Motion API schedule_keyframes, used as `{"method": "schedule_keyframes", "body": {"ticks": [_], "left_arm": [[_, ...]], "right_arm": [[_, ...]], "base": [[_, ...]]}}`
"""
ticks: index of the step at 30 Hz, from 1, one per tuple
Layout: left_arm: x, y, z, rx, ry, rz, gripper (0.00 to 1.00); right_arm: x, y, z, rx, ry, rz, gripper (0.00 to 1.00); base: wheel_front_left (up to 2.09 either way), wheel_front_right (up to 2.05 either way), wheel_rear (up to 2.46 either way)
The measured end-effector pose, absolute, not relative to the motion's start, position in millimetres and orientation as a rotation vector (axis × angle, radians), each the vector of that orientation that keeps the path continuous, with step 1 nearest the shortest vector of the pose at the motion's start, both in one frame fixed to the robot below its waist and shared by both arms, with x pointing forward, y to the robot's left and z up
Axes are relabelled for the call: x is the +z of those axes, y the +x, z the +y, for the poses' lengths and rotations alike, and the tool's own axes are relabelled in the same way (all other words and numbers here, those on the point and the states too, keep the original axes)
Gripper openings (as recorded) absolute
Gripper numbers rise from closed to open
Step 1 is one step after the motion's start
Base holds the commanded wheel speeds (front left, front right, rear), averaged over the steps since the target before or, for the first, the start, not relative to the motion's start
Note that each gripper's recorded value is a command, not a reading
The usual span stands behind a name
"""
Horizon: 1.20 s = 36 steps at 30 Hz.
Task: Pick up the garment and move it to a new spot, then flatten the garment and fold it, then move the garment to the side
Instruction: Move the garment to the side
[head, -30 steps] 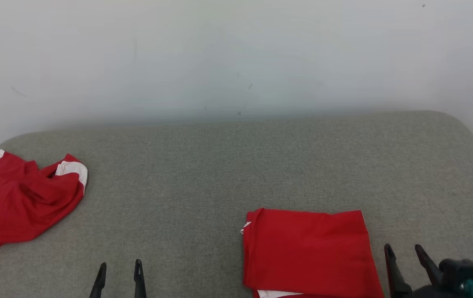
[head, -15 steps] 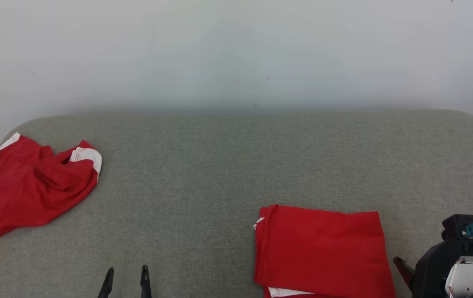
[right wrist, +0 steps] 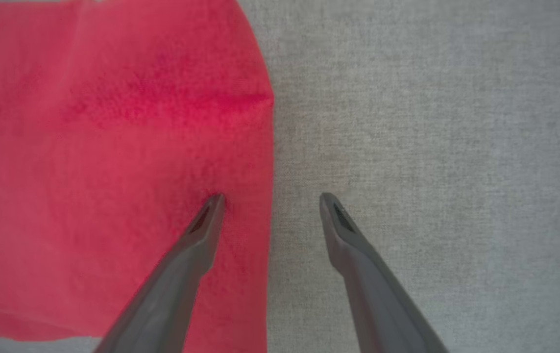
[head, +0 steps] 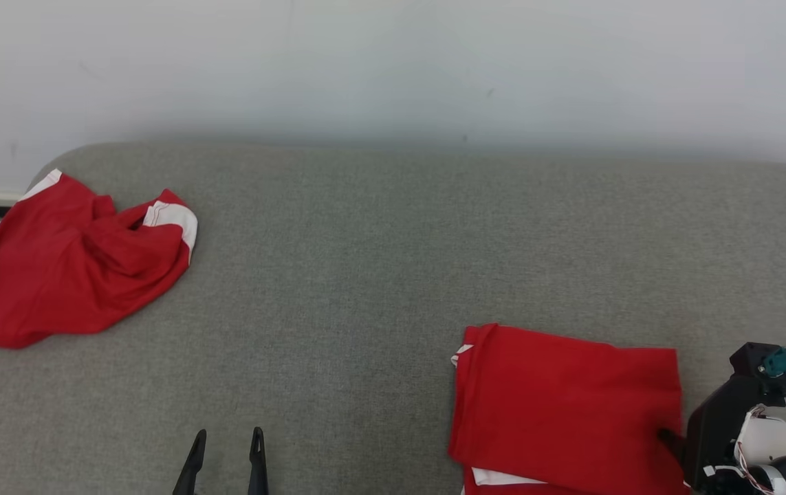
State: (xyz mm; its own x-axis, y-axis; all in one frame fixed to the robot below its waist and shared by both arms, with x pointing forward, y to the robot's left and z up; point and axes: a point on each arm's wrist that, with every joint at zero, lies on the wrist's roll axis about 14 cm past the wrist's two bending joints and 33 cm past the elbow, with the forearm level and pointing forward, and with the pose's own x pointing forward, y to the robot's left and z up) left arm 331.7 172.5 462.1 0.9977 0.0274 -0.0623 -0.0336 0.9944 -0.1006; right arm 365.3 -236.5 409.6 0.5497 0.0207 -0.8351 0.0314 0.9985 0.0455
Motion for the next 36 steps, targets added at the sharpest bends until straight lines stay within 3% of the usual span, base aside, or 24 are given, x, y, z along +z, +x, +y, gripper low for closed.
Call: {"method": "schedule_keyframes", "body": {"ticks": [6,10,21,36], "left_arm": [[456.8,333.6,179.7,0.054,-0.095,0.079,1.0],[456.5,334.9,183.3,0.07,-0.092,0.08,1.0],[469.3,367.4,158.4,-0.008,-0.094,0.034,1.0],[491.7,443.9,56.0,-0.342,-0.079,-0.101,1.0]], "right_arm": [[390.4,374.4,-215.5,0.043,0.081,1.05,1.0],[386.4,379.0,-206.3,0.085,0.044,1.06,0.0],[417.1,421.9,-228.7,0.137,-0.271,0.888,0.0],[455.9,445.0,-377.6,-0.142,-0.489,0.837,0.0]], "base": [[0.0,0.0,0.0],[0.0,0.0,0.0],[0.0,0.0,0.0],[0.0,0.0,0.0]]}}
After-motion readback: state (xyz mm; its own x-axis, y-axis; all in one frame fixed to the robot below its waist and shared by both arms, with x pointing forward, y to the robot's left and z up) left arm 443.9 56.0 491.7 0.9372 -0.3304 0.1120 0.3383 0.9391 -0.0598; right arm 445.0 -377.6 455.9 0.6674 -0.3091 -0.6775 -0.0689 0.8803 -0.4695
